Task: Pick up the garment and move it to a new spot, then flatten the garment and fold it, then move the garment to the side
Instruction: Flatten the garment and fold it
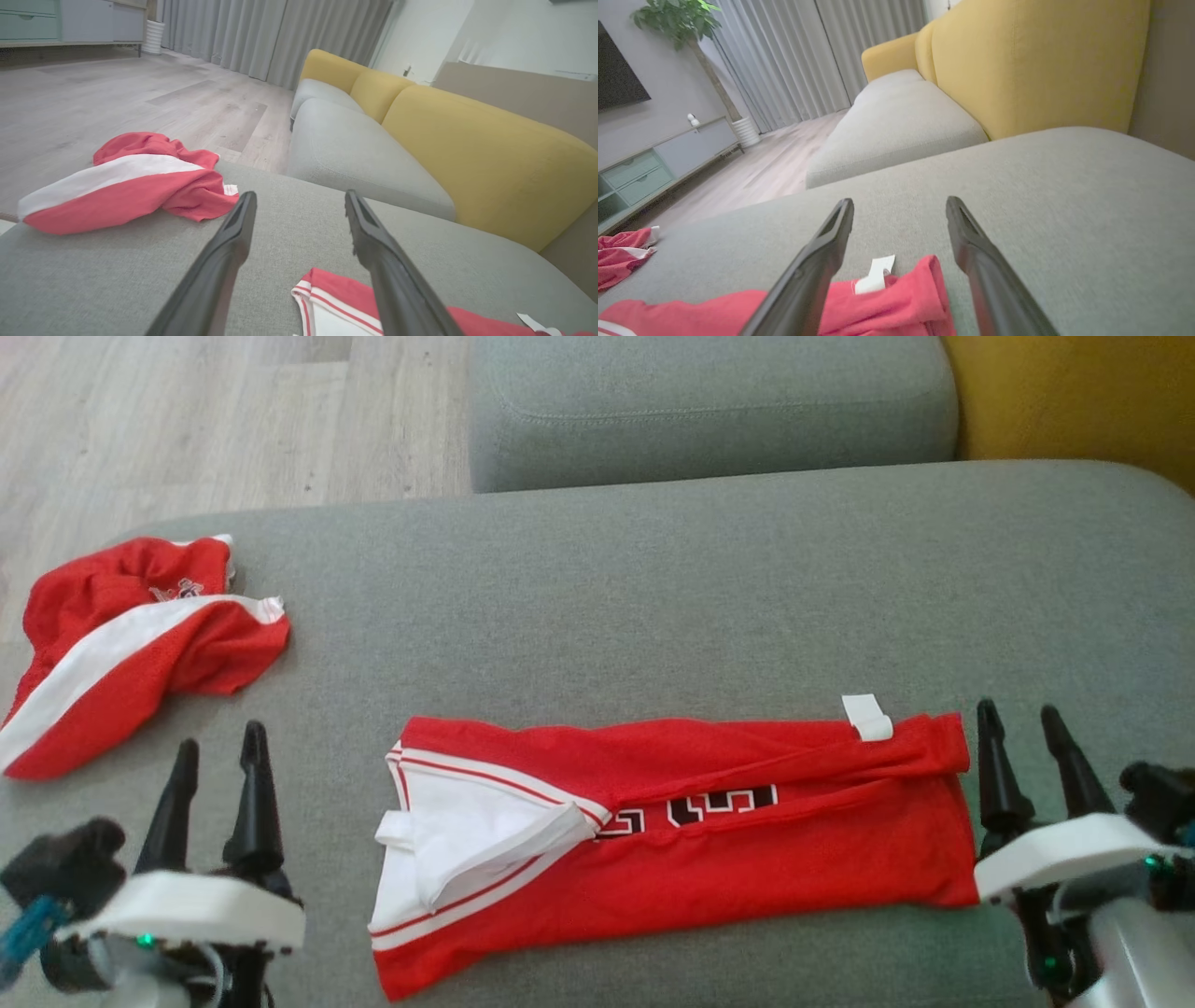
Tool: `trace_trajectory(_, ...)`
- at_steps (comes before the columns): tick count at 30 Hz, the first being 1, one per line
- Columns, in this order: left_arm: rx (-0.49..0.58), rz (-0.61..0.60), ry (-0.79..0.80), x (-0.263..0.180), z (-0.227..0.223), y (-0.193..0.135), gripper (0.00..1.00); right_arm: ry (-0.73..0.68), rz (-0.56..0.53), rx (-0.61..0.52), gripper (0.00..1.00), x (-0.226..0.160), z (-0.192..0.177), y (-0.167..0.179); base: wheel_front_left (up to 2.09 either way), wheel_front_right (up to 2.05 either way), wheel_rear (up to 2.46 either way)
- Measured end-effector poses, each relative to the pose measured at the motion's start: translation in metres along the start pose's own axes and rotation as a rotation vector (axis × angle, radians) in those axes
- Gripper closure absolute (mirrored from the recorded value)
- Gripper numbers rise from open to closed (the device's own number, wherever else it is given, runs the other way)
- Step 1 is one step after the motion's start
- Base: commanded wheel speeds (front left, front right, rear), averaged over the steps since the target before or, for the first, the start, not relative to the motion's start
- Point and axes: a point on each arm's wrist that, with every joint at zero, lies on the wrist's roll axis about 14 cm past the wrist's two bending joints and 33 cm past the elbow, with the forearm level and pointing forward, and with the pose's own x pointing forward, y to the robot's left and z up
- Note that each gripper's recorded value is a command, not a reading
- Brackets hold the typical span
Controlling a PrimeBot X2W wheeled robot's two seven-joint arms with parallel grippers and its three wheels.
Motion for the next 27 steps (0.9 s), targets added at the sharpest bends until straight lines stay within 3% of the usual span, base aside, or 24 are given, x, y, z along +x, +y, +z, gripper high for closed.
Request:
trace_trajectory(8, -0.026, -0.020, -0.029, -0.002, -0.006, -0.003, 0.00, 0.109, -0.010, -0.010, 0.00, 0.000, -0.019, 0.004, 0.00, 0.00, 0.00)
trace_trajectory(13, -0.042, -0.019, -0.016, -0.001, -0.015, -0.003, 0.00, 0.306, -0.091, 0.000, 0.00, 0.000, -0.049, -0.018, 0.00, 0.00, 0.00)
trace_trajectory(22, -0.038, -0.015, 0.011, 0.003, -0.027, 0.000, 0.00, 0.557, -0.091, -0.018, 0.00, 0.030, -0.072, -0.009, 0.00, 0.00, 0.00)
trace_trajectory(27, -0.034, 0.010, 0.021, 0.001, -0.031, 0.009, 0.00, 0.753, -0.140, 0.005, 0.00, 0.017, -0.107, -0.020, 0.00, 0.00, 0.00)
